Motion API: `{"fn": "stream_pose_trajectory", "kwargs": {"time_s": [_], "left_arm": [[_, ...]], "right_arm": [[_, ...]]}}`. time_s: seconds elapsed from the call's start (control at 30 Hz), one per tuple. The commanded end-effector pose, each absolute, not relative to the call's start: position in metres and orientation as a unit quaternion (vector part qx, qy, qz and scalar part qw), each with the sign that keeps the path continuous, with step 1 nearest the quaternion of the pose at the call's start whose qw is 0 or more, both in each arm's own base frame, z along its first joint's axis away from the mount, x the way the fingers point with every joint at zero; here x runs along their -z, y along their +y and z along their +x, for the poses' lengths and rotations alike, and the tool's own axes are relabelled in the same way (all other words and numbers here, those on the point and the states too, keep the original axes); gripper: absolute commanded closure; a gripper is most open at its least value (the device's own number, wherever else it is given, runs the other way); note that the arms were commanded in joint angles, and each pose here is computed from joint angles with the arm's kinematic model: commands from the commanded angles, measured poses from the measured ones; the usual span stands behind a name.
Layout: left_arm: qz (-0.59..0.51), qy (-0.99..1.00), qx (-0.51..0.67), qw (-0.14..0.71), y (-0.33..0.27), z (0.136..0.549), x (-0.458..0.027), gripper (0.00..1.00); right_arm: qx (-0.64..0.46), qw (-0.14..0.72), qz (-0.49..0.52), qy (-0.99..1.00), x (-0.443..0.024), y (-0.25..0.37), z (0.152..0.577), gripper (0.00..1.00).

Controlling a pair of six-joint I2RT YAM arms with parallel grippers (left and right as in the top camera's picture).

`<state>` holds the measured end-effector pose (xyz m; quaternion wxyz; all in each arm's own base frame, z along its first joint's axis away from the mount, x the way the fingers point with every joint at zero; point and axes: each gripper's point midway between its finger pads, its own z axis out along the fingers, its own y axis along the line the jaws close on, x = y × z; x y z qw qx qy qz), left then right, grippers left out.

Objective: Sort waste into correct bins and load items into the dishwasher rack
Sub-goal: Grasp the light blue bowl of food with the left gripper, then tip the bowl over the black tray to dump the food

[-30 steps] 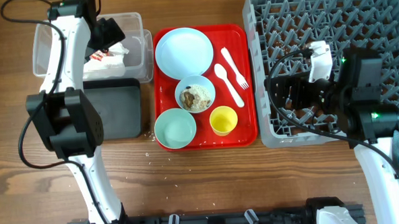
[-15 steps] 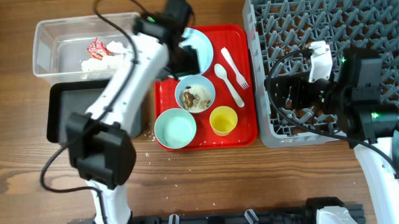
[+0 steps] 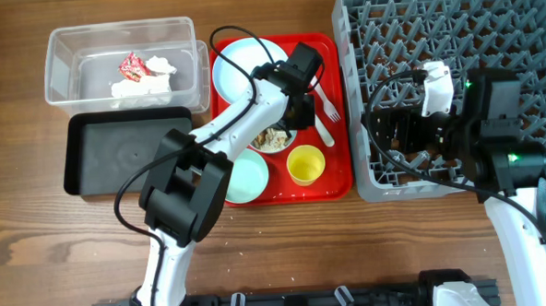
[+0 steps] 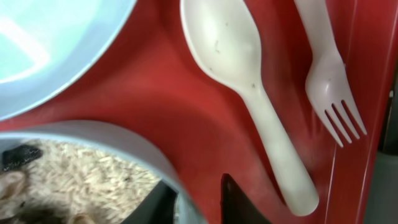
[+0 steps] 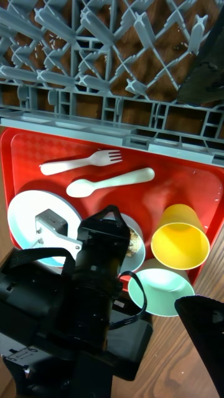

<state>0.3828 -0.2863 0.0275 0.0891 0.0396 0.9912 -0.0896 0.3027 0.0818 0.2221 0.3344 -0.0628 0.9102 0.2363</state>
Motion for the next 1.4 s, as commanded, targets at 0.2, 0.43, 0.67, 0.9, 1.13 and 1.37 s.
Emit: {"fn": "stream_pose_trajectory", "kwargs": {"time_s": [0.2,0.43,0.67,0.9,1.13,1.37], "left_arm": [[0.041,0.992,0.096,0.066,-0.289,0.375,-0.022,0.96],[0.045,0.982,0.148,0.108,-0.296,0.373,-0.115,0.96],[-0.012,0.98,0.155,0.124,-0.232,0.354,-0.194,0.96],[-0.084,0.985,0.143,0.04,-0.106,0.342,-0.186,0.96],[-0.125,0.916,0.378,0.044,-0.056,0.349,-0.133,0.96],[-0.19,0.779,0.583,0.131,-0.009,0.356,-0.178,0.96]], "right_arm": [[-0.237,0.34,-0.059,0.908,-0.229,0.081,0.306,0.0],[-0.237,0.34,-0.059,0.908,-0.229,0.081,0.306,0.0],[-0.237,0.341,-0.059,0.908,-0.229,0.081,0.306,0.0],[-0.237,0.342,-0.06,0.907,-0.229,0.081,0.307,0.0],[-0.237,0.342,-0.059,0.907,-0.229,0.081,0.307,0.0],[-0.237,0.343,-0.06,0.907,-0.23,0.081,0.307,0.0]]}}
